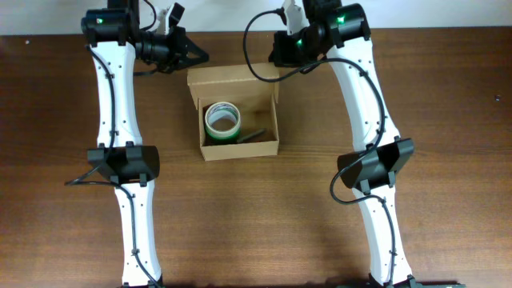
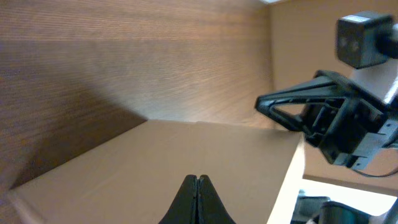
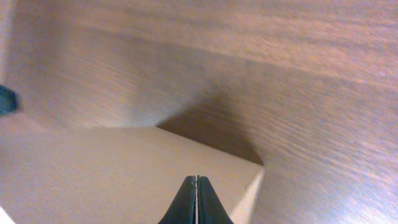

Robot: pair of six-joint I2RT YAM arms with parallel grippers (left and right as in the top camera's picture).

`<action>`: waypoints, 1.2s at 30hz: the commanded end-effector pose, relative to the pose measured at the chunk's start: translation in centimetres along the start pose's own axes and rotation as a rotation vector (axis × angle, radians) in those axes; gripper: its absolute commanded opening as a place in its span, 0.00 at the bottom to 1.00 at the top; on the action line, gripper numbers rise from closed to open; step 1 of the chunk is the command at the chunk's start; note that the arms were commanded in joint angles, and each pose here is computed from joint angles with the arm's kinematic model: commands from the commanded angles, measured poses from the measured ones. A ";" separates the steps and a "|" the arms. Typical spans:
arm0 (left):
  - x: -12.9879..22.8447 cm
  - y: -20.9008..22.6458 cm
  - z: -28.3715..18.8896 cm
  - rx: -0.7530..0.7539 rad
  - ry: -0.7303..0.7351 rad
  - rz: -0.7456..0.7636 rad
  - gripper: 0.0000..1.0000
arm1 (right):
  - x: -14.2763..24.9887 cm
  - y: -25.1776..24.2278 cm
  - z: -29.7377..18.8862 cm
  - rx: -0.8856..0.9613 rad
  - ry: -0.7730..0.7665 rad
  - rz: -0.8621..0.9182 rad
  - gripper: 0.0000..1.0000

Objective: Pack container
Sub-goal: 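Fold the lid down over the box with both grippers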

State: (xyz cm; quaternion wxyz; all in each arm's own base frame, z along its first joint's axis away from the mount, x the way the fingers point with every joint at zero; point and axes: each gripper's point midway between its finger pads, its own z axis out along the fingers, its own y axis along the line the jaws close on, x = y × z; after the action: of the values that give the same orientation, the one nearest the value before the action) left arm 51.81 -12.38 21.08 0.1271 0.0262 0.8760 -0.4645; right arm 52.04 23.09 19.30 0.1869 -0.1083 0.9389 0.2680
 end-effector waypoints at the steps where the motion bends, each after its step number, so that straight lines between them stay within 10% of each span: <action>1: 0.0 -1.8 -2.4 -0.137 -0.049 0.134 0.01 | -0.1 1.2 -3.1 0.138 -0.044 -0.118 0.04; 20: 1.7 -10.8 -9.9 -0.630 -0.286 0.362 0.02 | 4.1 5.4 -12.9 0.406 -0.055 -0.264 0.04; 30: 9.2 -15.0 -19.7 -0.835 -0.397 0.336 0.02 | 8.9 5.6 -22.5 0.461 -0.098 -0.238 0.04; 36: 11.3 -12.7 -20.4 -0.927 -0.374 0.267 0.02 | 10.8 3.9 -19.6 0.468 -0.013 -0.185 0.04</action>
State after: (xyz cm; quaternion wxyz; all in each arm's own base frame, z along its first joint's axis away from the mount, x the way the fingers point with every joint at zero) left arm 33.43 -4.63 42.42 0.3755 0.0197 0.9258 -0.0385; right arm 33.71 14.19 36.33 0.2850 -0.1589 0.9444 0.0414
